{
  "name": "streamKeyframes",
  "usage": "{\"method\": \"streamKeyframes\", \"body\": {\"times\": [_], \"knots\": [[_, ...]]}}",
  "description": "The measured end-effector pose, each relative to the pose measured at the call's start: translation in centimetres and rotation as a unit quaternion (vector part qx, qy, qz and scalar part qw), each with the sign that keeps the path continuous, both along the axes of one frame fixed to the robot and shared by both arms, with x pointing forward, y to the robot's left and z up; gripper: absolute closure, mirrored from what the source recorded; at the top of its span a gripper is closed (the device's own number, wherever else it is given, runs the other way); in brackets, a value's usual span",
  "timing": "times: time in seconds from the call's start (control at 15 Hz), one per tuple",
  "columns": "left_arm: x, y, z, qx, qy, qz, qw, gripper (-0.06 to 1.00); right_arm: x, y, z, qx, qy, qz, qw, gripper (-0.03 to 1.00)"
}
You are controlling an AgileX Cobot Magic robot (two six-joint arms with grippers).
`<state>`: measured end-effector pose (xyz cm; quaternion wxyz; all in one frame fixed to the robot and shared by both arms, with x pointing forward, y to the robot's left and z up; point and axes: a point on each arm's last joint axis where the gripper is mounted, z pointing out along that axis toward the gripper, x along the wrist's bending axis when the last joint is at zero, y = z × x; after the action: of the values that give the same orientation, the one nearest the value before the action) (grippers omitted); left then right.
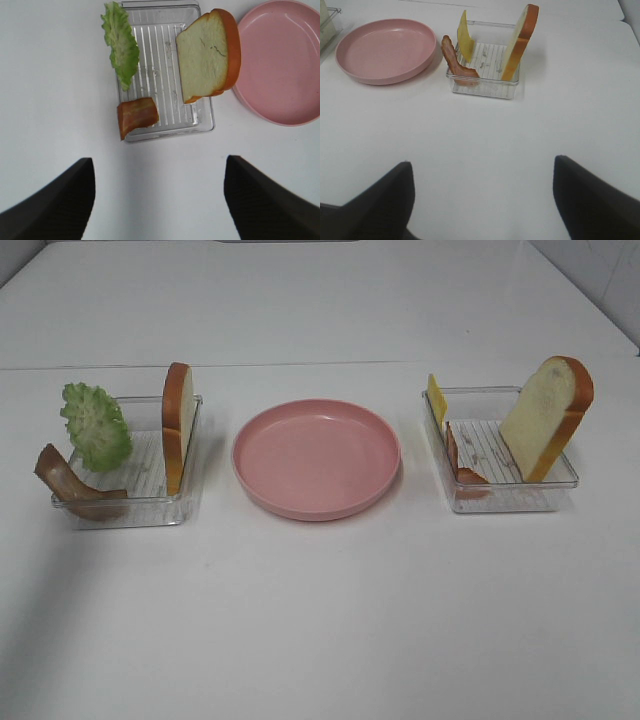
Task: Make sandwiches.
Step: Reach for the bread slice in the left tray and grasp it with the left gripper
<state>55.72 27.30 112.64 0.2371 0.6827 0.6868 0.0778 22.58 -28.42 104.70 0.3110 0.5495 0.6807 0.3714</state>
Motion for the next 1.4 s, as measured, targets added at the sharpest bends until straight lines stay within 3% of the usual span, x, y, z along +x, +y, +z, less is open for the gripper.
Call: {"method": "streamKeyframes", "body": {"times": [0.07, 0.33, 0.67, 1.07, 1.4], "knots": [[3.3, -1.6, -0.9, -0.004, 0.027, -0.011, 1.0, 0.26, 0.0, 0.0, 0.0, 0.0, 0.0, 0.0, 1.0, 0.24], [7.5, -6.2, -3.1, 0.004, 0.057, -0.016, 0.998, 0.26, 0.0, 0.0, 0.0, 0.0, 0.0, 0.0, 1.0, 0.24], [9.4, -11.6, -6.7, 0.044, 0.083, -0.019, 0.995, 0.26, 0.0, 0.0, 0.0, 0.0, 0.0, 0.0, 1.0, 0.24], [10.7, -12.4, -11.6, 0.061, 0.137, 0.0, 0.989, 0.26, 0.0, 0.0, 0.0, 0.0, 0.0, 0.0, 1.0, 0.24], [11.5, -12.7, -13.5, 0.061, 0.138, 0.003, 0.989, 0.27, 0.0, 0.0, 0.0, 0.0, 0.0, 0.0, 1.0, 0.24]]}}
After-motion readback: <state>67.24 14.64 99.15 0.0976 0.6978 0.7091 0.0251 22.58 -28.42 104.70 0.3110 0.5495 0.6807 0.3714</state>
